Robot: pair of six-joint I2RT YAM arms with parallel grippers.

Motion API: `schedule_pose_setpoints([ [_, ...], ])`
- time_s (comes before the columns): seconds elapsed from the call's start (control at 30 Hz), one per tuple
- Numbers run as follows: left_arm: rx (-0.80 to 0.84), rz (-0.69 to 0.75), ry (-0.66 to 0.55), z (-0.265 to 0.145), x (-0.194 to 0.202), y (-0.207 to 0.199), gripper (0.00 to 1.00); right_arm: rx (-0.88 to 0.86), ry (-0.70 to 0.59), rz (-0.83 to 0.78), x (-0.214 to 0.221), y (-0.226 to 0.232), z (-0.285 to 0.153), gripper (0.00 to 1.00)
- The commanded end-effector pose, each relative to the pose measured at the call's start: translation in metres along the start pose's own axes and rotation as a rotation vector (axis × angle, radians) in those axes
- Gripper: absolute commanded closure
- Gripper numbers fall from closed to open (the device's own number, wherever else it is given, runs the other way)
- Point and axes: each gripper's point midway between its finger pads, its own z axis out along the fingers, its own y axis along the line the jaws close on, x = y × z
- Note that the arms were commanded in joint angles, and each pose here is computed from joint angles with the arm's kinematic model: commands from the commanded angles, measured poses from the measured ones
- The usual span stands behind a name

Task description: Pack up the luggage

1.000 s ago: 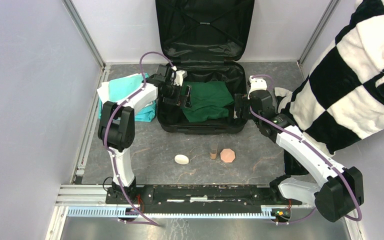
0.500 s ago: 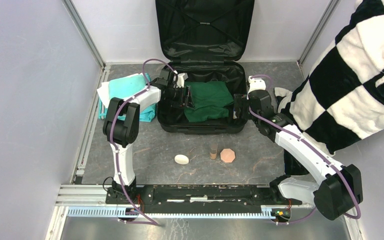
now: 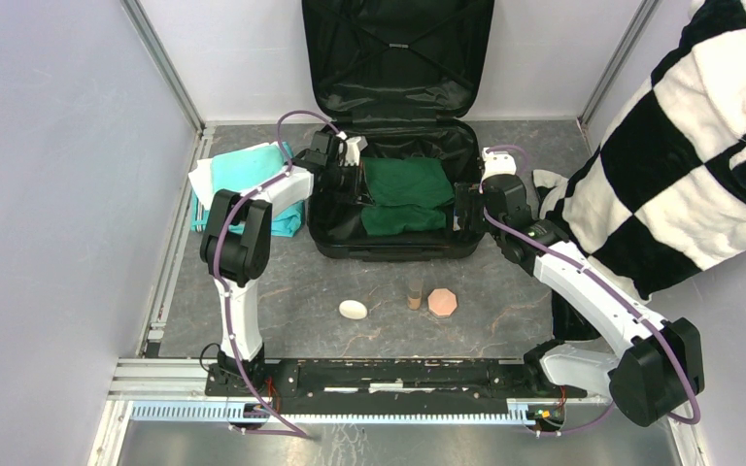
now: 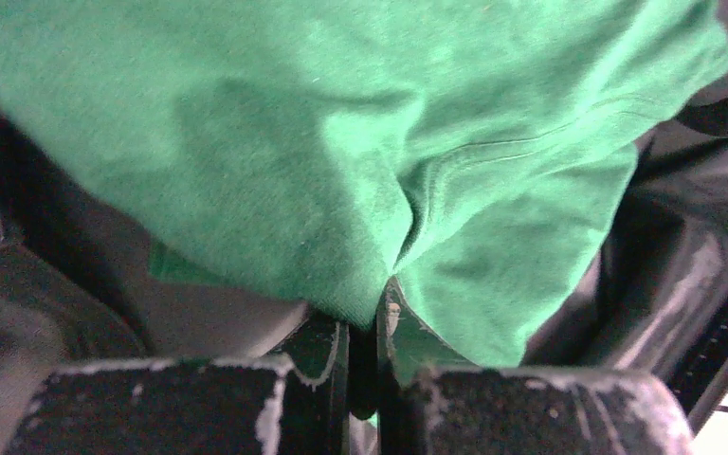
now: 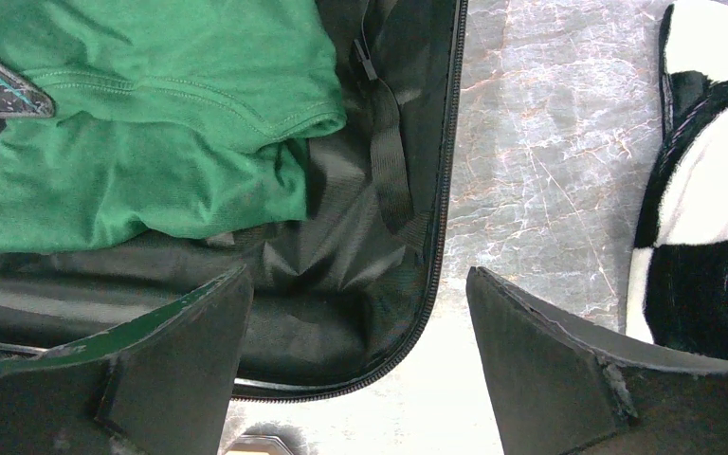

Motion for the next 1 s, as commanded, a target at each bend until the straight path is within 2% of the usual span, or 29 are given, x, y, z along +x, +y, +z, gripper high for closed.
schedule_pose_setpoints([
  [0.0, 0.124, 0.055, -0.131, -0.016, -0.052, -0.05, 0.98, 0.021, -0.036, 0.007, -0.01, -0.003, 0.002, 0.1],
  [0.23, 0.148, 0.102, -0.174, -0.027, -0.079, -0.068, 0.98, 0.024, -0.03, 0.007, -0.008, -0.004, 0.004, 0.1],
  [0.5, 0.102, 0.138, -0.124, -0.019, -0.063, -0.056, 0.98, 0.017, -0.027, 0.011, -0.009, -0.002, 0.008, 0.1],
  [0.6, 0.031, 0.181, -0.147, -0.022, -0.071, -0.045, 0.98, 0.006, -0.017, 0.015, -0.007, 0.001, 0.01, 0.1],
  [0.8, -0.211, 0.296, -0.188, -0.035, -0.092, -0.008, 0.98, 0.002, -0.024, 0.019, -0.008, 0.002, 0.009, 0.1],
  [0.97, -0.32, 0.333, -0.179, -0.038, -0.09, 0.015, 0.98, -0.004, -0.026, 0.026, -0.008, 0.003, 0.008, 0.1],
])
